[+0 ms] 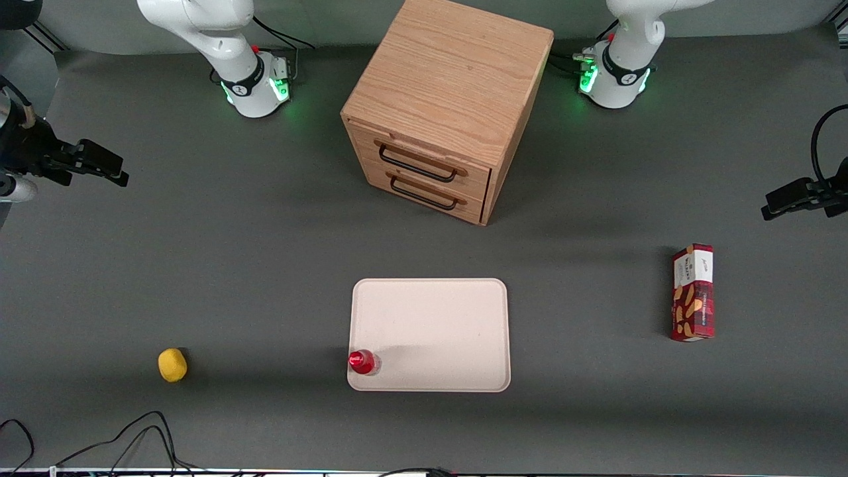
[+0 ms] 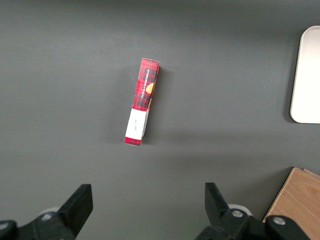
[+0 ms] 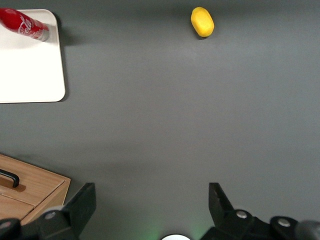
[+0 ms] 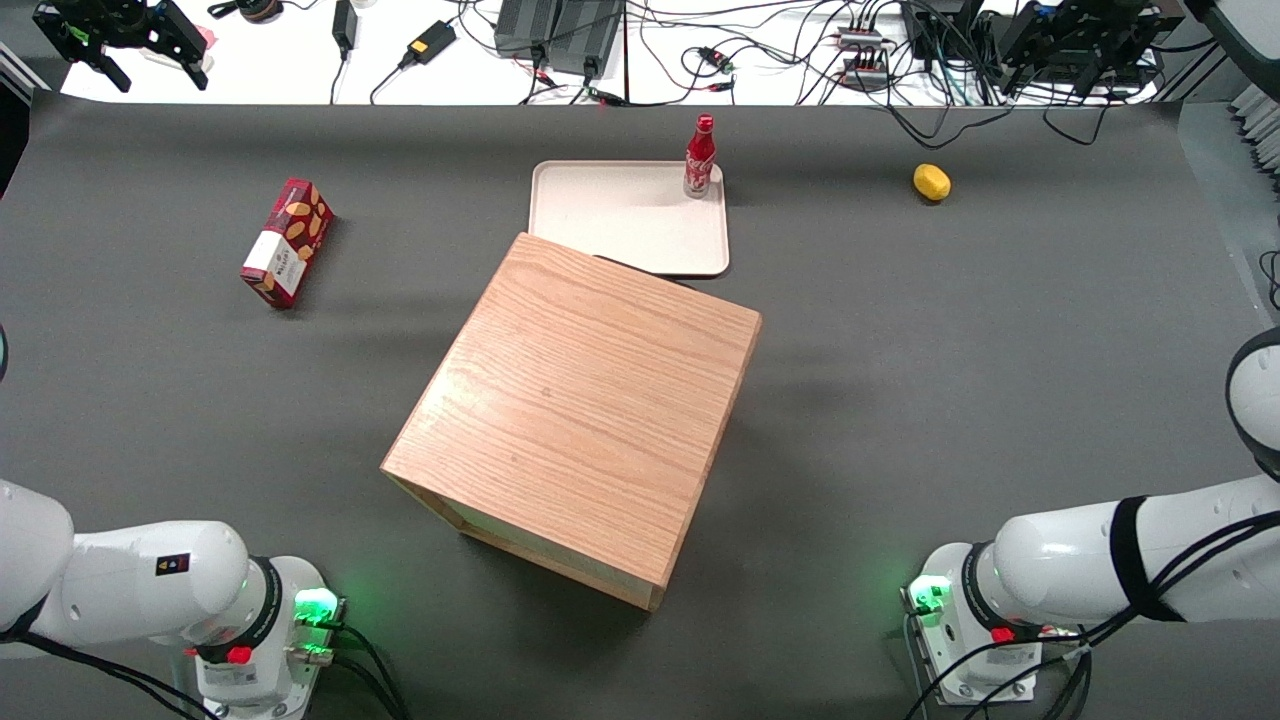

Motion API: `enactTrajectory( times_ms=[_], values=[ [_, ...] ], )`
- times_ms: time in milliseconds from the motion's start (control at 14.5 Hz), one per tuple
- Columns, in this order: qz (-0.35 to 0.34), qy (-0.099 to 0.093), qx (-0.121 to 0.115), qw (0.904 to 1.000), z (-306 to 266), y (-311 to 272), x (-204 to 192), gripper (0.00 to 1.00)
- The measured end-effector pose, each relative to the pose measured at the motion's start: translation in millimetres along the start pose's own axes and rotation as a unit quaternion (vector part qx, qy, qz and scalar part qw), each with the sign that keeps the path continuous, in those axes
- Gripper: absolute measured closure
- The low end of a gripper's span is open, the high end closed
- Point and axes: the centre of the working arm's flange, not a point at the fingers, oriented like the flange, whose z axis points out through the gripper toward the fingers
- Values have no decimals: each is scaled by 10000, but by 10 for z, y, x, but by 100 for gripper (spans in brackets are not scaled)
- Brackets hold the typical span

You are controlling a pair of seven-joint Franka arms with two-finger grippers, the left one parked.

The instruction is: Open upper drawer

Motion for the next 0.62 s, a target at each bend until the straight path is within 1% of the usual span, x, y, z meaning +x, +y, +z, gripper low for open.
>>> enactTrajectory(
  times_ms=[208, 415, 623],
  values=[
    [-277, -15, 191, 9994, 6, -324, -14, 0],
    [-764, -39, 236, 9968, 29, -851, -62, 0],
    [-1312, -74, 303, 9909, 116, -1429, -86, 0]
  ],
)
